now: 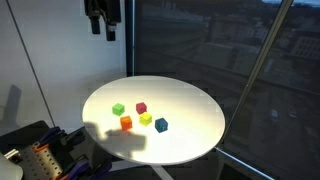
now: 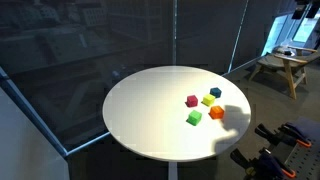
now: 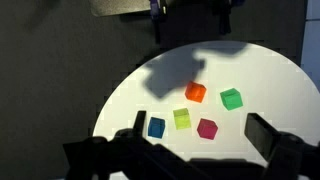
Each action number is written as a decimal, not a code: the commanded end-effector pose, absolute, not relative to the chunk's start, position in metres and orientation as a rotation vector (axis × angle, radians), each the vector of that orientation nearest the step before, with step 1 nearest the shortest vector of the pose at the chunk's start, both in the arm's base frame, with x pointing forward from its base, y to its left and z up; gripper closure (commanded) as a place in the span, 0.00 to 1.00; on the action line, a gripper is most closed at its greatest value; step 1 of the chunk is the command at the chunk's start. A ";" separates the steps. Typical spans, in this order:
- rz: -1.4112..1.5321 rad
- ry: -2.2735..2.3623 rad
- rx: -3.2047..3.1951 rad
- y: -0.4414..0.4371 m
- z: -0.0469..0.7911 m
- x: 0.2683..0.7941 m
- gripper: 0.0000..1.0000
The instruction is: Put the orange block on top of the green block
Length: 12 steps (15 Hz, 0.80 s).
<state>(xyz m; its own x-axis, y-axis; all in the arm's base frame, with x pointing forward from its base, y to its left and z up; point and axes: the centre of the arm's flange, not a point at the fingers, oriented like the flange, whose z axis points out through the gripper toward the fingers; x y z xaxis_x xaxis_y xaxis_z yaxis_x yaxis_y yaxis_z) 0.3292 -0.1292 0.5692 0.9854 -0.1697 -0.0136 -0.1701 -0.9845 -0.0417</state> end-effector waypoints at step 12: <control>0.012 0.261 -3.086 -0.128 0.569 0.331 0.00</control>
